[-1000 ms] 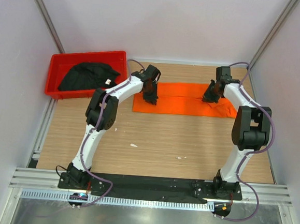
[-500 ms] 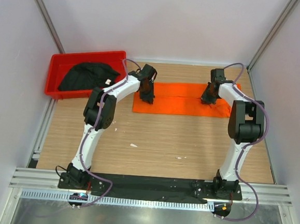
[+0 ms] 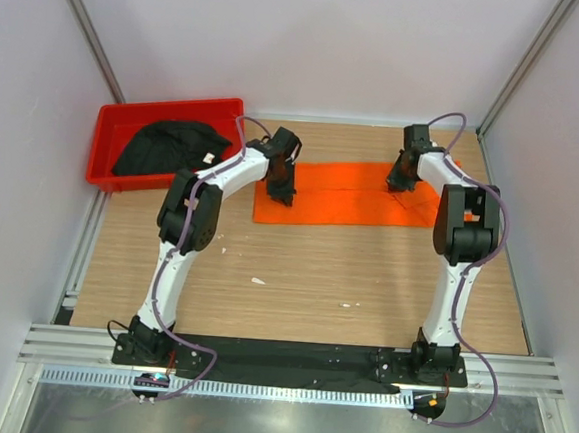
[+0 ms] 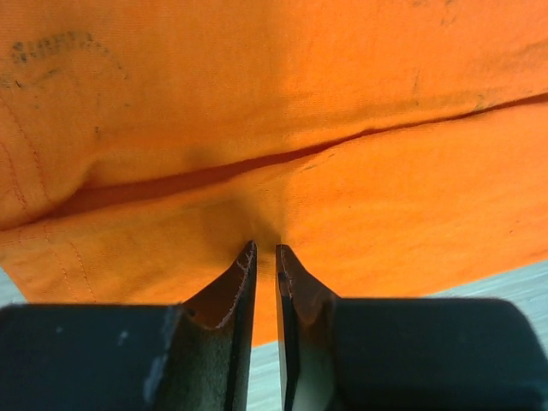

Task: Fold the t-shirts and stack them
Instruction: Fold the tshirt

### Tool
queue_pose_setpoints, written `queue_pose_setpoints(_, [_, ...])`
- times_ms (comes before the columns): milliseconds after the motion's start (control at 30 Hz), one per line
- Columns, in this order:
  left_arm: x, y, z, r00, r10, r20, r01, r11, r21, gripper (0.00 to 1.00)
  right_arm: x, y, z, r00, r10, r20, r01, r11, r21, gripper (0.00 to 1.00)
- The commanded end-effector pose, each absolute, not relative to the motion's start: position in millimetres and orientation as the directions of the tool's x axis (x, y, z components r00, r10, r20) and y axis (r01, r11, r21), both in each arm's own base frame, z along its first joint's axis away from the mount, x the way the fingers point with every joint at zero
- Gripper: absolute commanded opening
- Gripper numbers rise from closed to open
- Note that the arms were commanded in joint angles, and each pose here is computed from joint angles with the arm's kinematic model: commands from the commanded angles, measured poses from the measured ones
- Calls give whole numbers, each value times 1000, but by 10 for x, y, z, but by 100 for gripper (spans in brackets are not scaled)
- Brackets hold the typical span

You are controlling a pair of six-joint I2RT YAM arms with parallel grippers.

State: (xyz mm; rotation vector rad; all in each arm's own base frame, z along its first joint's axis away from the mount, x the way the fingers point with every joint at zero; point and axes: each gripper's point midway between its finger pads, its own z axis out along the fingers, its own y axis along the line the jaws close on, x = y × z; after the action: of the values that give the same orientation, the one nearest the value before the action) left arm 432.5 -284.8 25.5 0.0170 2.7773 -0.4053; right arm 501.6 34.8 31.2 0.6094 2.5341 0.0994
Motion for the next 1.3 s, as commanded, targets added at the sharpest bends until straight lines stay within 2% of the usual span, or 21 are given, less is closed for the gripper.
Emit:
queue_pose_setpoints(0, [4164,-2704,414,-947,13,-322,89,971,-222,17,5174,338,652,-732,420,-536,372,906,202,1])
queue_pose_setpoints(67, [4149,-2698,517,-944,19,-328,96,971,-221,20,5091,318,835,-732,424,-533,375,904,204,2])
queue_pose_setpoints(200, [4194,-2710,866,-917,39,-396,135,967,-217,34,4937,175,1263,-682,440,-585,397,894,210,8])
queue_pose_setpoints(267, [4244,-2719,950,-901,55,-431,162,963,-215,38,4842,95,1355,-676,448,-585,419,887,195,26])
queue_pose_setpoints(300, [4252,-2726,933,-899,72,-433,178,961,-211,40,4806,34,1411,-667,459,-587,434,880,195,44])
queue_pose_setpoints(367, [4280,-2770,836,-895,134,-425,239,949,-204,41,4719,0,1382,-672,477,-566,464,867,181,60])
queue_pose_setpoints(400, [4280,-2794,782,-895,160,-417,264,942,-206,41,4700,-108,1323,-652,532,-540,516,833,198,71])
queue_pose_setpoints(467, [4276,-2743,579,-898,221,-381,301,939,-165,42,4599,-236,1215,-644,593,-484,584,789,191,76])
queue_pose_setpoints(600, [4201,-2653,339,-907,276,-318,328,937,-122,42,4570,-317,1127,-590,658,-468,671,722,170,88])
queue_pose_setpoints(700, [4087,-2613,177,-925,267,-271,310,942,-127,42,4590,-296,1024,-553,697,-456,712,680,176,93])
queue_pose_setpoints(867, [3866,-2556,64,-949,244,-201,276,950,-147,41,4567,-227,731,-549,727,-413,748,648,145,94])
queue_pose_setpoints(1000, [3667,-2577,34,-963,218,-157,246,949,-195,41,4602,-173,582,-560,713,-421,739,660,136,94])
queue_pose_setpoints(1033, [3590,-2583,33,-968,206,-144,233,950,-209,41,4637,-176,566,-557,707,-435,735,664,138,99])
queue_pose_setpoints(1267, [2997,-2924,77,-980,195,-35,195,924,-328,40,4866,-179,334,-602,651,-463,692,714,106,100])
